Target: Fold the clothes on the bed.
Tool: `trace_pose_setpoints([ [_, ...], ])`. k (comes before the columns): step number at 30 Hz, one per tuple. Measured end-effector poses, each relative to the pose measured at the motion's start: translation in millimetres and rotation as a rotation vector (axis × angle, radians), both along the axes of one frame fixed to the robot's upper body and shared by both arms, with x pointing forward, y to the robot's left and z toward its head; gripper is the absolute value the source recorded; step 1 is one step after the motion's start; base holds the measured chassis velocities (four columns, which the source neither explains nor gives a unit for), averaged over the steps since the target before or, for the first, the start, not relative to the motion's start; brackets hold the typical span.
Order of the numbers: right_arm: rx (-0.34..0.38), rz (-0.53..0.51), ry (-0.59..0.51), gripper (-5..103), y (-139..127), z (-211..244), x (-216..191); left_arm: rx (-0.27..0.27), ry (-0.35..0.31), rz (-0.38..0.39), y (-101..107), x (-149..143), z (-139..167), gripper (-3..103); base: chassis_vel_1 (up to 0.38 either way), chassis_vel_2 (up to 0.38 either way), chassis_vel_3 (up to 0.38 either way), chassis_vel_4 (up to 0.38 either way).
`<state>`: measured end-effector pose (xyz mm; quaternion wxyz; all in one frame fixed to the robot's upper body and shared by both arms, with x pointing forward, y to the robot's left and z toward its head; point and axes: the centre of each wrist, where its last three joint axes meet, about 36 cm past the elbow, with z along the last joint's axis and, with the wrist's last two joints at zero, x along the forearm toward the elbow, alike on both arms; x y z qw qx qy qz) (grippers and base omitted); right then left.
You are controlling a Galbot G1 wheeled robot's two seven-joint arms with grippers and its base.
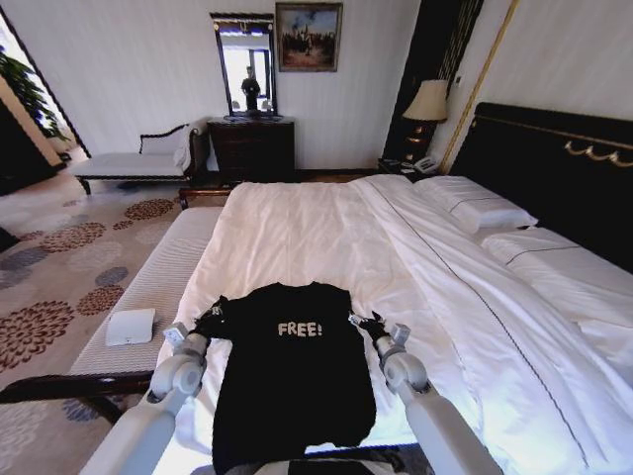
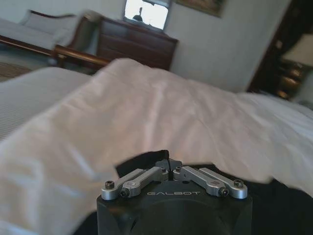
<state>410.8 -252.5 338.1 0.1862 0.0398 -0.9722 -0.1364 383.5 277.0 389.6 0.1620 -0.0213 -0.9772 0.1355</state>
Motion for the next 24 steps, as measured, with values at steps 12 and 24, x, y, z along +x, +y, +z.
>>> trace_pose_setpoints([
  [12, 0.014, -0.003, -0.023, 100, -2.6, 6.7, 0.4, 0.042, 0.094, -0.124, -70.0, 16.8, -21.9, 0, 0.0, 0.0, 0.0, 0.0],
  [24, 0.012, -0.005, -0.021, 100, -4.2, 3.8, -2.6, -0.044, 0.16, -0.06, -105.2, 51.7, -27.8, 0, 0.0, 0.0, 0.0, 0.0],
])
